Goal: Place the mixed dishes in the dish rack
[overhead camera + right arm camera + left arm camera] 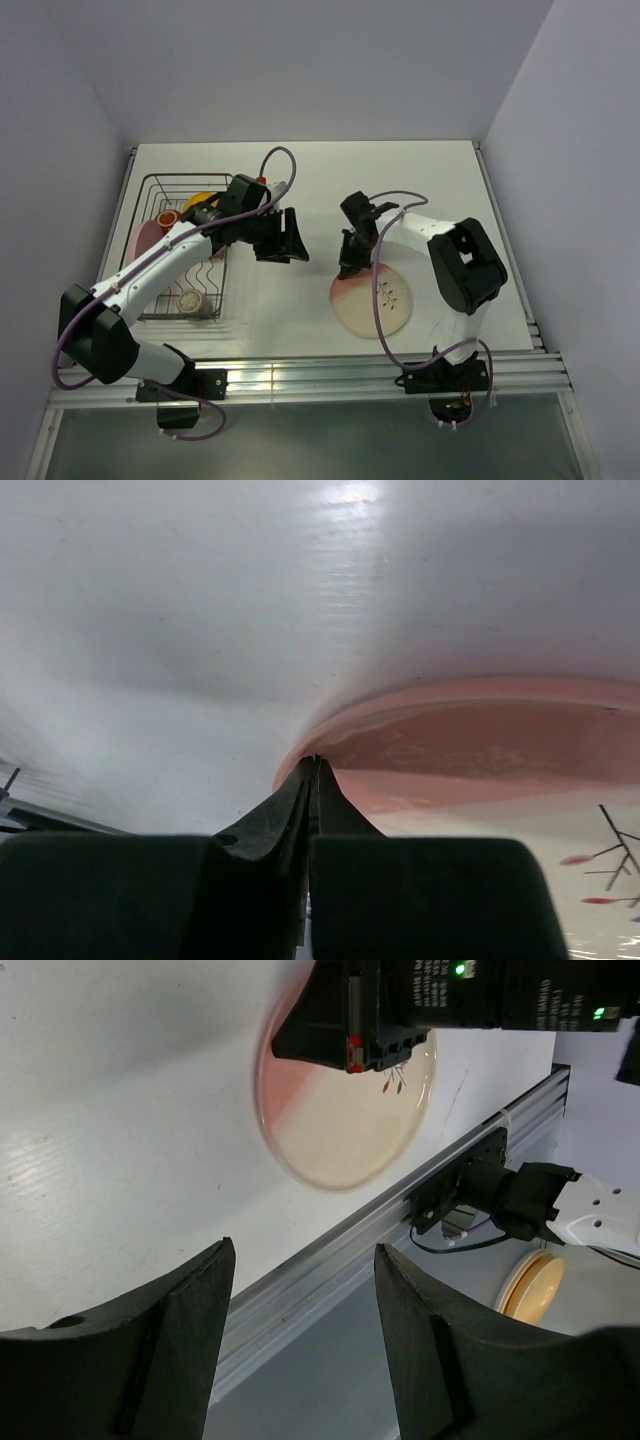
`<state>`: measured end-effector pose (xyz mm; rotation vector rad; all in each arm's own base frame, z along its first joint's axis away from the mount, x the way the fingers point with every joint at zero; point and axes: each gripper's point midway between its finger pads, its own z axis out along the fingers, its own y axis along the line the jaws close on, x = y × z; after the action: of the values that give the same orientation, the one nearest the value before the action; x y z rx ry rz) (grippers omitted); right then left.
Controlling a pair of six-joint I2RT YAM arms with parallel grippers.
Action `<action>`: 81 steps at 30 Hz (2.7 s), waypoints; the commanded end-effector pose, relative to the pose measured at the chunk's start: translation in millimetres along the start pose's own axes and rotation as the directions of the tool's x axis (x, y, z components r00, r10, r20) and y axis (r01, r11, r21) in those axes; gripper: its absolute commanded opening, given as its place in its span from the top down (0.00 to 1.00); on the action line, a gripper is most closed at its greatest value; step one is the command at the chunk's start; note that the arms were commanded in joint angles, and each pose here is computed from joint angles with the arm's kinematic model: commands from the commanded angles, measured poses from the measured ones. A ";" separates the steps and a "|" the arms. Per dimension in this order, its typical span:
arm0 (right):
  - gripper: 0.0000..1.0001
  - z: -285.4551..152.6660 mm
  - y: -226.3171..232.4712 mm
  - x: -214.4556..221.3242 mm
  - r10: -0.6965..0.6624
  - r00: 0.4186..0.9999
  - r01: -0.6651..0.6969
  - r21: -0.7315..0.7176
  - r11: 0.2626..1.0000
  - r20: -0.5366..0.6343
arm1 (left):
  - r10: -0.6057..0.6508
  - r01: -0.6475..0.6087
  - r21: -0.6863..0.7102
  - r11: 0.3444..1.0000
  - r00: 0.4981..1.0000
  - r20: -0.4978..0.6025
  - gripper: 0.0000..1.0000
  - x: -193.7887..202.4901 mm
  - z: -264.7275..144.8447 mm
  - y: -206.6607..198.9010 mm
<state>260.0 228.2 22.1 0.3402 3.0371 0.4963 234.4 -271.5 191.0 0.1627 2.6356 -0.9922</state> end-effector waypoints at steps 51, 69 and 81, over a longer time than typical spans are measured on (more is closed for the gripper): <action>0.49 -31.6 -147.9 96.3 0.465 0.862 -0.487 0.077 0.870 0.201 | -0.111 0.162 0.269 0.949 0.974 -0.197 0.37 47.0 26.5 -29.3; 1.00 -50.3 -128.1 78.7 0.450 0.861 -0.465 0.006 0.885 0.237 | -0.109 0.168 0.229 0.959 0.963 -0.247 0.35 65.0 40.4 -10.2; 1.00 -76.5 -81.0 66.2 0.486 0.860 -0.467 -0.141 0.873 0.159 | -0.138 0.197 0.154 0.968 0.934 -0.328 0.35 98.3 48.4 20.3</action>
<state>163.4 131.9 51.6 1.0634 2.7411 0.4925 166.8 -290.8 116.7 0.1154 2.8746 -1.3516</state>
